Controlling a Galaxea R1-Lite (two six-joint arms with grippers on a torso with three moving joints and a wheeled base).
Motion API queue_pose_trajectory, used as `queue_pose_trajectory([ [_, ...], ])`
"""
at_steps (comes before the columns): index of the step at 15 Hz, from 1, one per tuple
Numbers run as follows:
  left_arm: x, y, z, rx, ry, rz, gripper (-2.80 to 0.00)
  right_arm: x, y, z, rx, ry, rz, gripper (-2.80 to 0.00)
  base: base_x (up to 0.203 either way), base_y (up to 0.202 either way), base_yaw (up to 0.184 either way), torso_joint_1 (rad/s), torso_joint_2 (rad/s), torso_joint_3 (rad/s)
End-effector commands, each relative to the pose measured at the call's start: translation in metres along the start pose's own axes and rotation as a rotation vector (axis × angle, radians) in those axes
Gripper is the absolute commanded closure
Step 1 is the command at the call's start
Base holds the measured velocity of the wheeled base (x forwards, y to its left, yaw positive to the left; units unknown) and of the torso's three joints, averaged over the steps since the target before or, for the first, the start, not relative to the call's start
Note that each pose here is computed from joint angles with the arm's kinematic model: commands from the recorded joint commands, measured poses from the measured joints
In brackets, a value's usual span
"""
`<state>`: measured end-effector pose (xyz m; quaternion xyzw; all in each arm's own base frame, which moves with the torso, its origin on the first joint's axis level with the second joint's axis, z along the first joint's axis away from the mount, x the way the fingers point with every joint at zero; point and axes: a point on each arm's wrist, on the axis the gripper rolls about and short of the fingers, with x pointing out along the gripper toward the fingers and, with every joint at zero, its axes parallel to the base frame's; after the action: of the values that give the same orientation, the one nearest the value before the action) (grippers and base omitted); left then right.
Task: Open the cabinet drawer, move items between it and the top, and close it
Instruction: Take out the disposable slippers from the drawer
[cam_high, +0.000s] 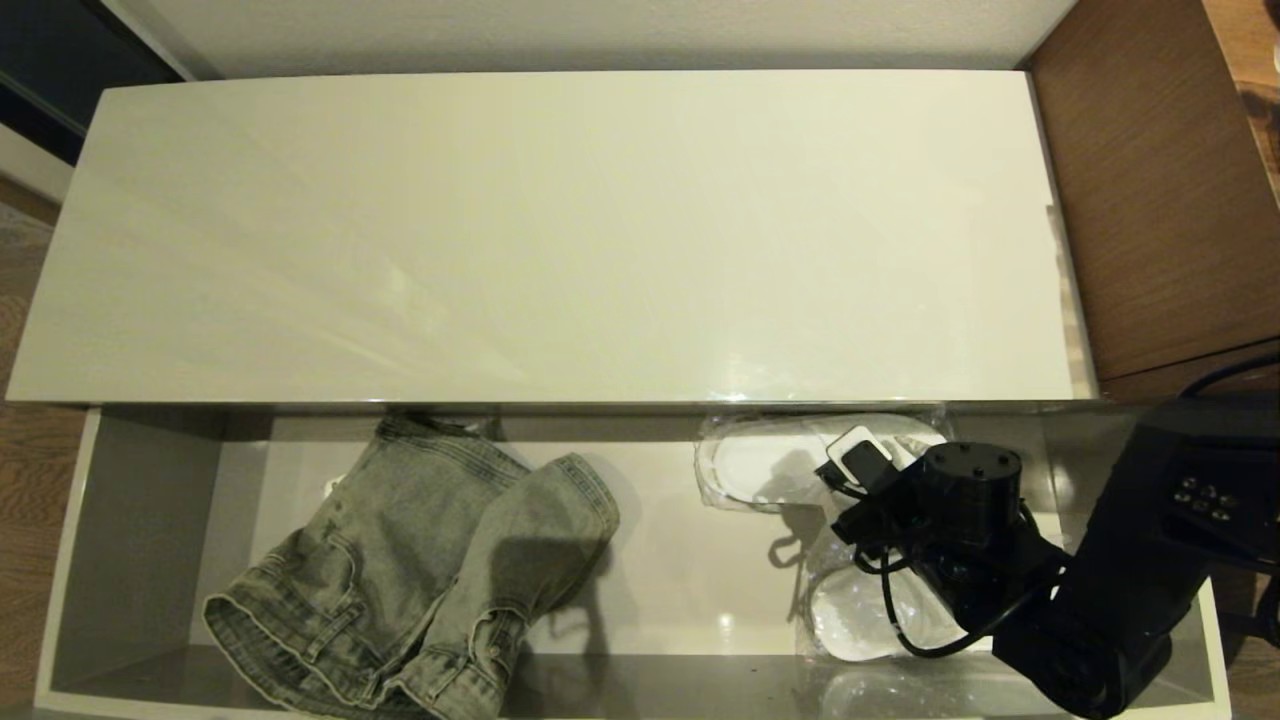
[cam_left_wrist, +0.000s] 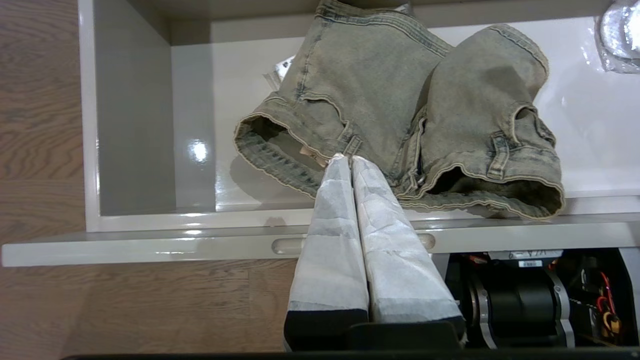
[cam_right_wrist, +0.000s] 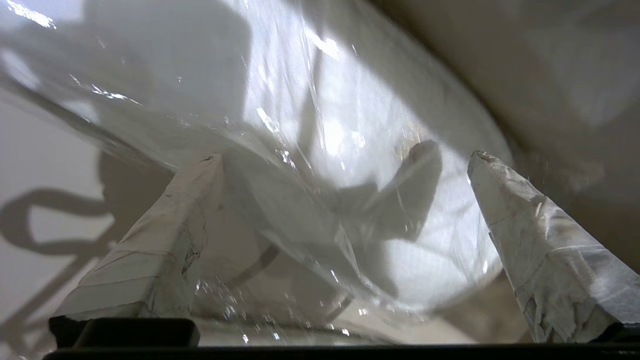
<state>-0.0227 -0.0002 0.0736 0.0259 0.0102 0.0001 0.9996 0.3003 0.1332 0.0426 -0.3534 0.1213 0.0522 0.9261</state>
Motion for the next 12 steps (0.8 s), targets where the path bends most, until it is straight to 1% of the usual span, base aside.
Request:
queue_pose_trajectory([
  [1,0.000,0.000,0.000,0.000,0.000,0.001,0.00,0.004,0.006,0.004,-0.003,-0.018,0.002,-2.80,0.000,0.000,0.000,0.000,0.00,0.000],
  [3,0.000,0.000,0.000,0.000,0.000,0.001,0.00,0.004,0.006,0.004,-0.003,-0.018,0.002,-2.80,0.000,0.000,0.000,0.000,0.00,0.000],
  [6,0.000,0.000,0.000,0.000,0.000,0.001,0.00,0.014,0.011,0.005,0.001,-0.011,-0.023,-2.80,0.000,0.000,0.000,0.000,0.00,0.000],
  [12,0.000,0.000,0.000,0.000,0.000,0.001,0.00,0.022,0.020,-0.002,0.005,0.010,-0.013,-2.80,0.000,0.000,0.000,0.000,0.00,0.000],
])
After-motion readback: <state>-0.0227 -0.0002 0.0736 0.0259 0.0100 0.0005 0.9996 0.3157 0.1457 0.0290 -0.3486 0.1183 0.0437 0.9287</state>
